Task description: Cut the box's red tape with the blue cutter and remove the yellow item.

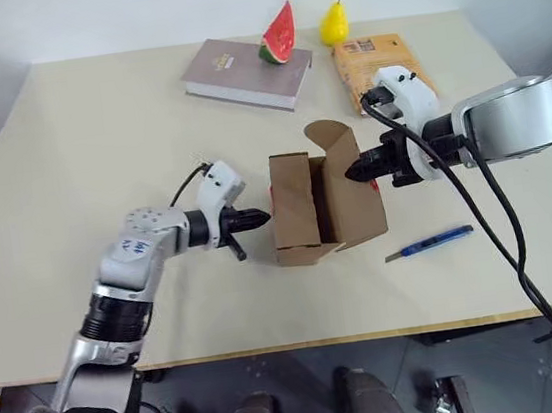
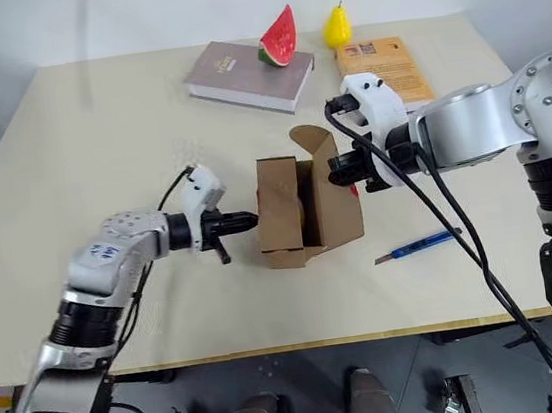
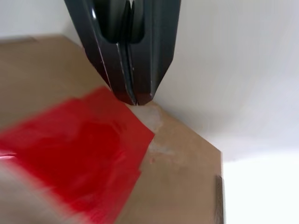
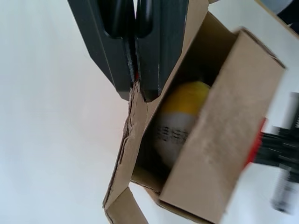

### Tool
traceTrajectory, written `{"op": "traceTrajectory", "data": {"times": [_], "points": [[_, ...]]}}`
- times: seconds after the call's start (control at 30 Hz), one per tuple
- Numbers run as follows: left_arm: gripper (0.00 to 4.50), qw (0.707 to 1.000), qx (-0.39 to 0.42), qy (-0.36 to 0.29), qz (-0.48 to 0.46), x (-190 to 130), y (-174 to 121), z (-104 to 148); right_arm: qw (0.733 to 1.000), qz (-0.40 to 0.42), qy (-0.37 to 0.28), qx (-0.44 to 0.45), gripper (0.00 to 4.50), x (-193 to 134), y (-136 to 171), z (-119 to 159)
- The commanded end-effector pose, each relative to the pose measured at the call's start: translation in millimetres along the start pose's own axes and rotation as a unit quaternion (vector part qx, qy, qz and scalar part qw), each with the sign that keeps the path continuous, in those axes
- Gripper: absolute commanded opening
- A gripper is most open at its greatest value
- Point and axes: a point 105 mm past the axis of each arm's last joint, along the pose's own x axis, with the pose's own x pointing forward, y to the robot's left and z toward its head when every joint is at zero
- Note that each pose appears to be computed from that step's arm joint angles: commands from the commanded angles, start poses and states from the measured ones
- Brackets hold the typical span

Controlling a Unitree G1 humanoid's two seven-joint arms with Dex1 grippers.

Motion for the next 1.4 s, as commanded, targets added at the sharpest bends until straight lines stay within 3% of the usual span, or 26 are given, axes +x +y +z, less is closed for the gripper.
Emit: {"op": "traceTrajectory", "data": {"times": [0.03,0.17,0.3,0.5,0.83,1.2,1.4], "points": [[0.0,0.998,0.03,-0.042,-0.019,-16.5,-2.8,32.8,1.0,0.005,-0.008,-0.015,0.01,-4.9,6.4,5.3],[0.0,0.994,0.08,-0.059,-0.039,-11.6,-4.1,62.5,1.0,0.008,-0.008,-0.013,0.01,-2.8,8.4,7.1],[0.0,0.988,0.108,-0.049,-0.098,9.8,-22.5,67.1,1.0,0.006,-0.008,-0.012,0.01,-2.3,8.2,8.0],[0.0,0.984,0.13,0.018,-0.122,29.1,-18.2,38.8,1.0,0.006,-0.011,-0.012,0.01,-1.3,9.3,8.1],[0.0,0.957,0.211,0.155,-0.126,22.3,2.7,-5.2,1.0,0.01,-0.015,-0.022,0.01,-7.7,9.1,6.0],[0.0,0.965,0.171,0.165,-0.107,4.0,-1.9,-24.0,0.998,-0.055,0.013,0.027,0.01,-9.7,-28.4,-16.4],[0.0,0.976,0.15,0.139,-0.081,16.1,-3.8,-26.9,0.998,-0.037,0.036,0.047,0.01,14.2,-22.2,-34.0]]}}
